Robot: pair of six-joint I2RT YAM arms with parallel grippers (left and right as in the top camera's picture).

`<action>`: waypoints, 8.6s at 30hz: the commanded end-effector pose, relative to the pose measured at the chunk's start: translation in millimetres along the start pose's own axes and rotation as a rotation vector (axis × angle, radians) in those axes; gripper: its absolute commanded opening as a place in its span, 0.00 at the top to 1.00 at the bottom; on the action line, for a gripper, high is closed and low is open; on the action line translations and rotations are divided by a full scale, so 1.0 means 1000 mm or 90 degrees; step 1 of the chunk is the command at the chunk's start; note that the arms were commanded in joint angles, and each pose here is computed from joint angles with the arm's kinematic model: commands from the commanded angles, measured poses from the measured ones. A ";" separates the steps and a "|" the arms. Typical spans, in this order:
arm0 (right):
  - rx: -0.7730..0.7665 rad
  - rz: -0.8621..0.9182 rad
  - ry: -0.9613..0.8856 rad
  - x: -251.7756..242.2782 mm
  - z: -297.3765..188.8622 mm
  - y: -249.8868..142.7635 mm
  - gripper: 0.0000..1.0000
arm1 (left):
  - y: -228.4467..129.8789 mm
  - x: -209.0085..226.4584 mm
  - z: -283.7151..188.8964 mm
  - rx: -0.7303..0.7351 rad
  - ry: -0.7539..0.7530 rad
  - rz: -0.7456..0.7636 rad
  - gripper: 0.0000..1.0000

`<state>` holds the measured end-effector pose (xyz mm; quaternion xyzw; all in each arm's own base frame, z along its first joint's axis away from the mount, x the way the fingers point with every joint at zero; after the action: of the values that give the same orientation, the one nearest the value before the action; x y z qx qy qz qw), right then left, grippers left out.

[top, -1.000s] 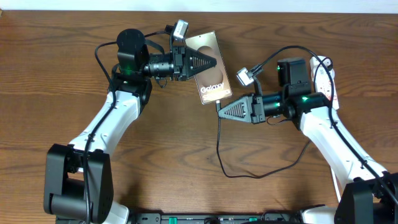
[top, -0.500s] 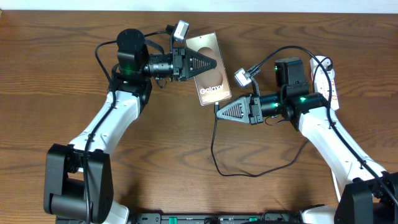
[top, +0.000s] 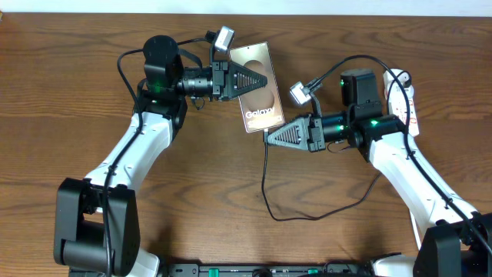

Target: Plug charger to phone and switch on socket

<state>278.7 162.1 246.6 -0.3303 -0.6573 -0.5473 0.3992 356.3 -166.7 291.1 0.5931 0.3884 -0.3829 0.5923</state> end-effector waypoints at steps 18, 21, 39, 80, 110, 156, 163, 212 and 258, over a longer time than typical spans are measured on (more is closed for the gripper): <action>-0.003 -0.008 0.006 0.003 -0.001 0.004 0.99 | 0.032 0.003 -0.041 -0.176 0.082 0.063 0.92; -0.006 -0.017 -0.006 0.001 -0.001 0.004 0.99 | 0.034 0.005 -0.048 -0.188 0.093 0.075 0.92; -0.015 0.251 -0.755 -0.076 -0.078 -0.044 0.99 | -0.004 0.070 -0.061 -0.154 0.296 -0.044 0.93; 0.059 0.458 -0.925 -0.151 -0.028 -0.059 0.72 | -0.040 0.093 -0.060 -0.078 0.414 -0.103 0.92; 0.013 0.211 -0.362 -0.128 -0.063 -0.038 0.99 | -0.020 0.074 -0.065 -0.121 0.285 -0.132 0.93; 0.025 -0.096 0.071 -0.027 0.007 -0.041 0.99 | -0.012 0.015 0.003 0.000 0.047 -0.050 0.93; 0.002 -0.060 0.055 -0.030 -0.006 -0.036 0.99 | -0.011 0.016 0.007 -0.007 0.054 -0.056 0.92; -0.013 0.005 0.045 -0.038 -0.014 -0.024 0.99 | -0.005 0.014 0.007 -0.034 0.060 -0.047 0.93; -0.006 0.003 0.049 -0.037 -0.011 -0.025 0.99 | 0.005 0.006 0.003 -0.061 0.053 0.008 0.93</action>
<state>278.7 145.1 196.5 -0.3246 -0.6444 -0.5524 0.4175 364.4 -171.1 269.4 0.5855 0.4400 -0.3328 0.5940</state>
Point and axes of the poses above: each gripper's point midway between its finger pads, its own z axis out along the fingers, its own x axis along the line the jaws close on, y = z × x, the point moved 8 cm from there along -z, back along the fingers, and after that the axes turned 1 degree about z, right-handed, at the moved point
